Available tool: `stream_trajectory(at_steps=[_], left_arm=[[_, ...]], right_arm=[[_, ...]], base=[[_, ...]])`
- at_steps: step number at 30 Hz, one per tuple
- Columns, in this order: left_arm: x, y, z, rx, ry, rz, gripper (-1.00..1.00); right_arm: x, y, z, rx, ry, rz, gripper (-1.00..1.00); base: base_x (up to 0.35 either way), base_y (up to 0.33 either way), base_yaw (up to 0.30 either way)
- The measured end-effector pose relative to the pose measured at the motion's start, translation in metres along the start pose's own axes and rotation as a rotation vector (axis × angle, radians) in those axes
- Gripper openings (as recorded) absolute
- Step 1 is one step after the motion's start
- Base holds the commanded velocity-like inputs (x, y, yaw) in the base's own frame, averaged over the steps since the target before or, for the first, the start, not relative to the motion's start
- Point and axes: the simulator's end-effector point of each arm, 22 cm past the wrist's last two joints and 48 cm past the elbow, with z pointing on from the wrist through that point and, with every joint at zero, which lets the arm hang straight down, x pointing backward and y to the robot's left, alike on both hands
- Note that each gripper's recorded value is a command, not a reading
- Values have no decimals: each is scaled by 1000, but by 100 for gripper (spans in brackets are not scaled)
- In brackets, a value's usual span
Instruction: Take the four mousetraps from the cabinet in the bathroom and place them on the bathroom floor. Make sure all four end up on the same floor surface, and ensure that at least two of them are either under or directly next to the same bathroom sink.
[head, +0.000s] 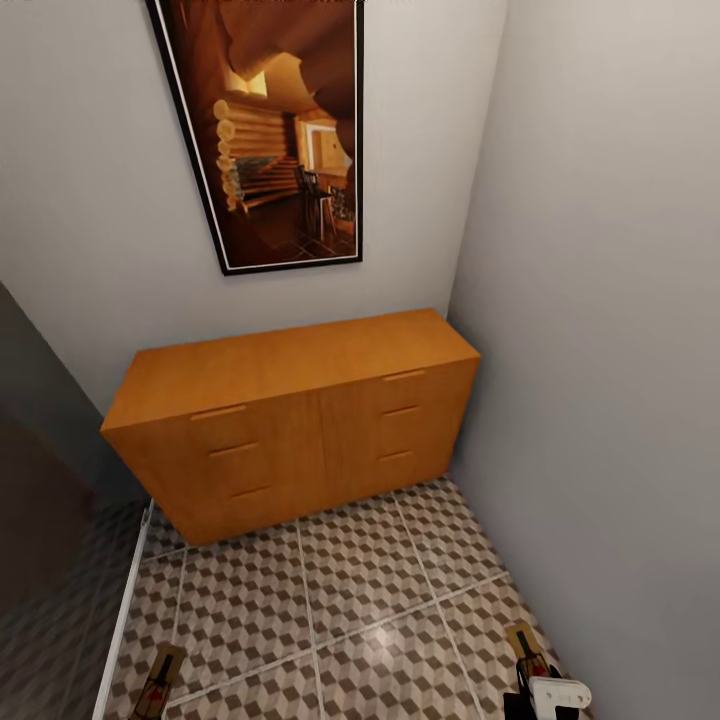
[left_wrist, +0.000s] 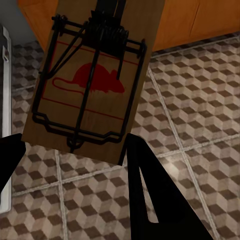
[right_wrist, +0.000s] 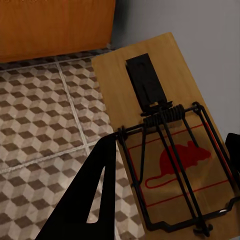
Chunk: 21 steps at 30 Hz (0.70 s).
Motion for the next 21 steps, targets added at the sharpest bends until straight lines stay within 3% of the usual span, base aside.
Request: stream_trajectory(at_steps=[21], left_arm=[[-6,0,1,0,-14,-1,-100]], right_arm=[[-6,0,1,1,-14,3,-100]], base=[[0,0,0]])
